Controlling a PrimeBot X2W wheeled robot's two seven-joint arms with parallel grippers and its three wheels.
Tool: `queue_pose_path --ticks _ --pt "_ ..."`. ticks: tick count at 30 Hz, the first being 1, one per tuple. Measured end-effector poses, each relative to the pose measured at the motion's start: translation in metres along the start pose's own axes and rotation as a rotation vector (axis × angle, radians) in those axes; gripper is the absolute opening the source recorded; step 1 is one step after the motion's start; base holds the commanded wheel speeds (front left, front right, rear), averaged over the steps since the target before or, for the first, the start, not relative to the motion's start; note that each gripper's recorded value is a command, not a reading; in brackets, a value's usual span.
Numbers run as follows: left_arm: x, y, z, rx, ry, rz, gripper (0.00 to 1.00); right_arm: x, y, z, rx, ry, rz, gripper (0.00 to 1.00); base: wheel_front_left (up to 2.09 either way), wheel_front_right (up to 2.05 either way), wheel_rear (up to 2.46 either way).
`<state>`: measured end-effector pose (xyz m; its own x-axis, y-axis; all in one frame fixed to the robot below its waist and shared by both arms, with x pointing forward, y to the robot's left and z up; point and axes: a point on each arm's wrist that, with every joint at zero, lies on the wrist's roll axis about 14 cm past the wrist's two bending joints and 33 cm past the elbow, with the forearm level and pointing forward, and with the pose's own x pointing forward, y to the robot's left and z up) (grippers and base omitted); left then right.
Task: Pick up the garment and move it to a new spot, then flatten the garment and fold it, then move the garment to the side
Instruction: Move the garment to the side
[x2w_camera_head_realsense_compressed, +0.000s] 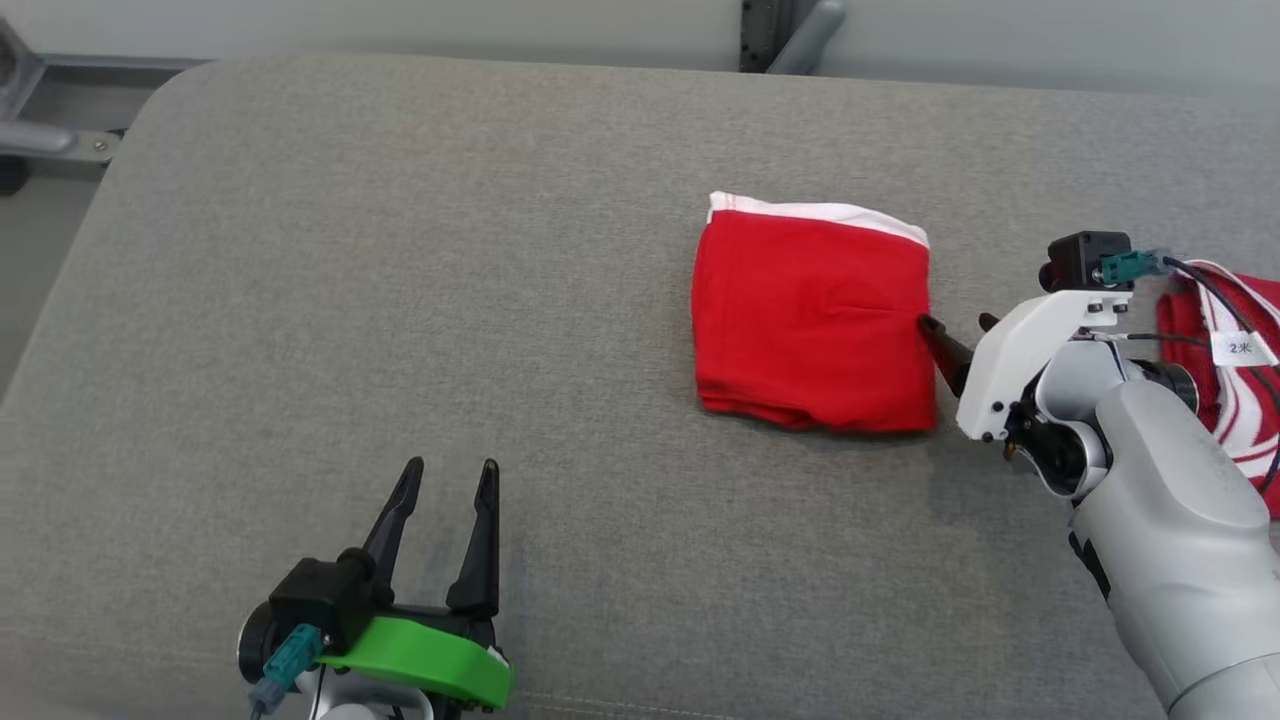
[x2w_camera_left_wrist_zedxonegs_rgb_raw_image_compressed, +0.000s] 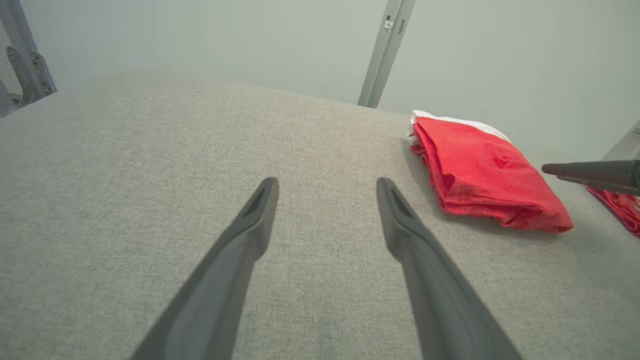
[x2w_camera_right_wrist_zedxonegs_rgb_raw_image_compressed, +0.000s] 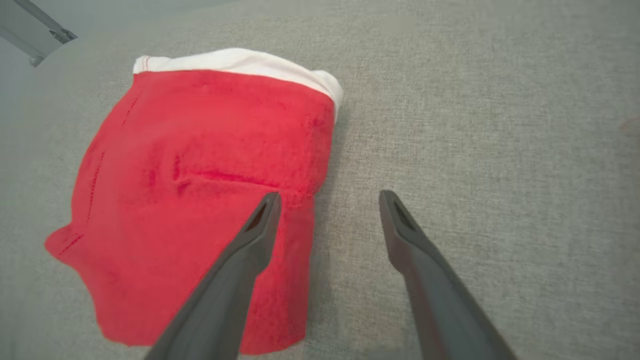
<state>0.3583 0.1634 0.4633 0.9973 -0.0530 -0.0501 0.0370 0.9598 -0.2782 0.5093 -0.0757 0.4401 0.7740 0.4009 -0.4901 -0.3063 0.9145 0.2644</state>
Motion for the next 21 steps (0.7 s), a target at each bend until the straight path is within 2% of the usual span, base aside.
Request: queue_pose_path --ticks 7,11,12,13,18,21 --pt "-0.011 0.027 -0.005 -0.002 0.021 0.106 1.0 0.033 0.024 -0.036 0.061 0.131 0.07 1.0 0.0 0.0 0.0" --pt "-0.014 0.035 -0.012 0.0 0.046 0.133 1.0 0.045 0.036 -0.042 0.093 0.155 0.108 1.0 0.0 0.0 0.0" --pt "-0.013 0.035 -0.014 -0.002 0.051 0.136 1.0 0.046 0.037 -0.042 0.11 0.146 0.112 0.47 0.0 0.0 0.0" --pt "-0.012 0.035 -0.016 -0.002 0.056 0.134 1.0 0.047 0.034 -0.04 0.126 0.136 0.107 0.0 0.0 0.0 0.0" --pt "-0.006 0.032 -0.019 0.0 0.064 0.117 1.0 0.043 0.029 -0.034 0.119 0.116 0.113 0.0 0.0 0.0 0.0" --pt "0.0 0.027 -0.021 0.011 0.069 0.093 1.0 0.033 0.01 -0.025 0.079 0.115 0.093 0.0 0.0 0.0 0.0"
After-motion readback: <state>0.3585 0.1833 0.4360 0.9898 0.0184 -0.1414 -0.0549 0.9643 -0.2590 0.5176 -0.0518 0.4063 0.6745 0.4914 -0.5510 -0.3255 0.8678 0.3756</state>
